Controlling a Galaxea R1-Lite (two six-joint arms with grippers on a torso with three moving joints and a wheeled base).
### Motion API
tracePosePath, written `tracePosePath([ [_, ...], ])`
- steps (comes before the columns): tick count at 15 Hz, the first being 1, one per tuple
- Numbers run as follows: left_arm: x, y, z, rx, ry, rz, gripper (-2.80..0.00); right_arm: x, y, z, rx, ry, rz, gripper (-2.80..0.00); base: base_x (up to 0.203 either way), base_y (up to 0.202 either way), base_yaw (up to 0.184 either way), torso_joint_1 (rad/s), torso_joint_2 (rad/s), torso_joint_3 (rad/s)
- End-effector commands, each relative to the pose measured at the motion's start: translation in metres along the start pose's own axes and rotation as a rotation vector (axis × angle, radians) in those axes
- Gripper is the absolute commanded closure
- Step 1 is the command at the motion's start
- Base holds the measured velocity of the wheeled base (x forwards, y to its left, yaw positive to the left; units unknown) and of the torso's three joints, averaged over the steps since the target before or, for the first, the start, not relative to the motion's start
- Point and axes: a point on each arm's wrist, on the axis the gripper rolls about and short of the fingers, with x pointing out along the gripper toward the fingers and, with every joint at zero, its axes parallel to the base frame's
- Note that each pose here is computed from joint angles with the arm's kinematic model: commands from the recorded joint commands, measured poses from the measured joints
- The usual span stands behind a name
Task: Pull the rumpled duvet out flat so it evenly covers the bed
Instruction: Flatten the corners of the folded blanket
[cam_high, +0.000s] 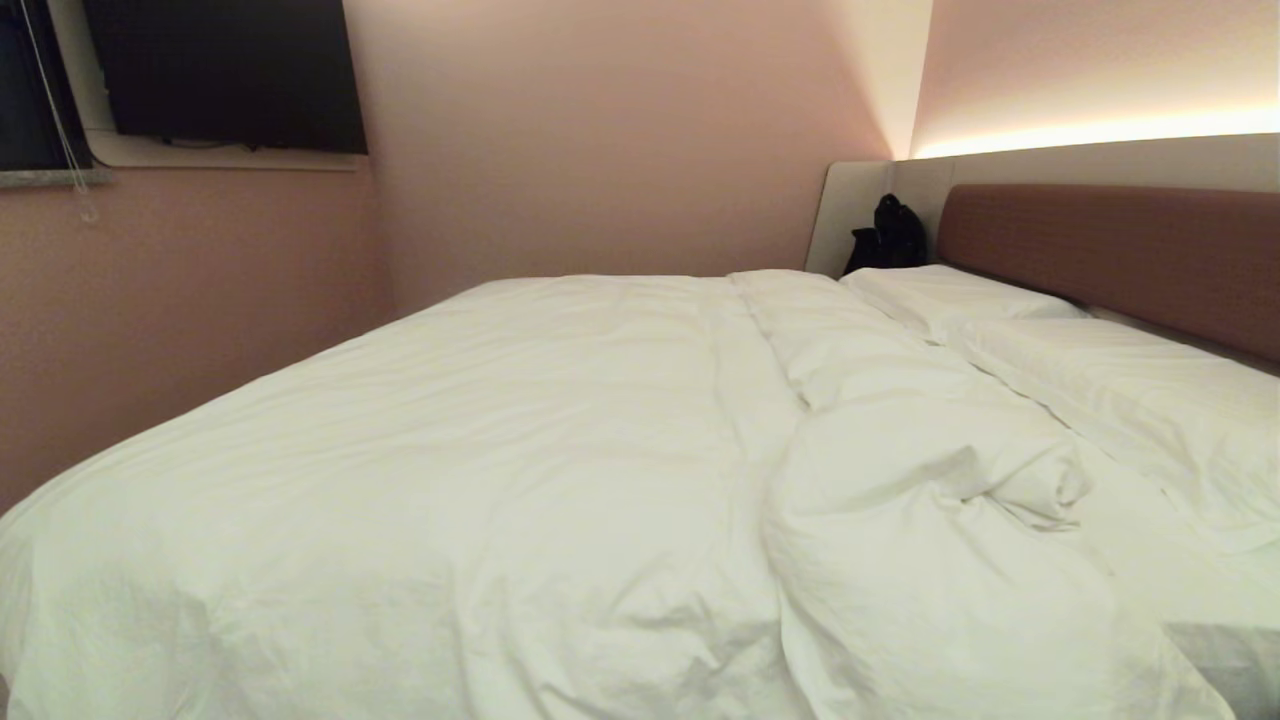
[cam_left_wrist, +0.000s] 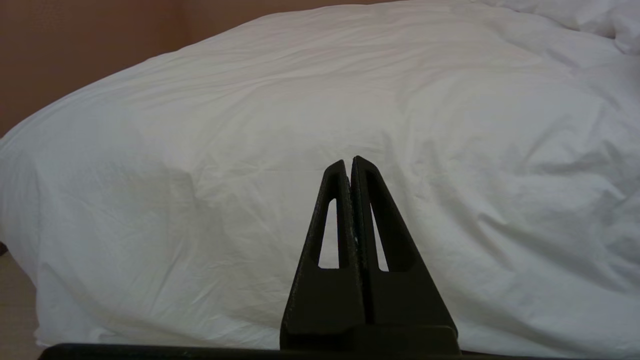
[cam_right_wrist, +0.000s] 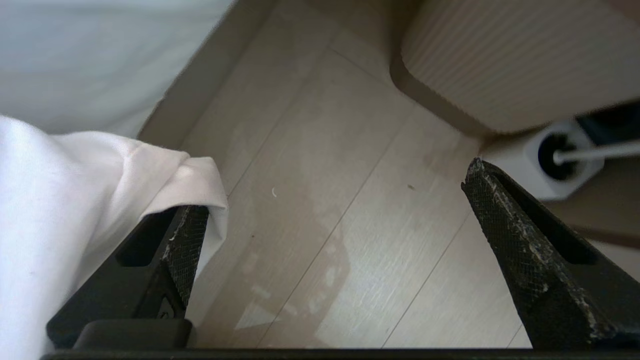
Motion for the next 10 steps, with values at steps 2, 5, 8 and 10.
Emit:
tracePosePath([
  [2,0.000,0.000,0.000,0.001,0.001,0.000,0.00,0.014,-0.009,-0.010,0.043,0.055,-0.037,-2.80,0.000,0.000,0.000,0.000,0.00,0.000],
  [5,0.000,0.000,0.000,0.001,0.001,0.000,0.00,0.030,-0.015,-0.024,0.069,0.102,-0.064,-2.80,0.000,0.000,0.000,0.000,0.00,0.000],
  [8,0.000,0.000,0.000,0.001,0.001,0.000,0.00,0.038,-0.016,-0.032,0.075,0.135,-0.066,-2.80,0.000,0.000,0.000,0.000,0.00,0.000],
  [10,0.000,0.000,0.000,0.001,0.001,0.000,0.00,0.037,-0.015,-0.032,0.069,0.134,-0.057,-2.80,0.000,0.000,0.000,0.000,0.00,0.000],
])
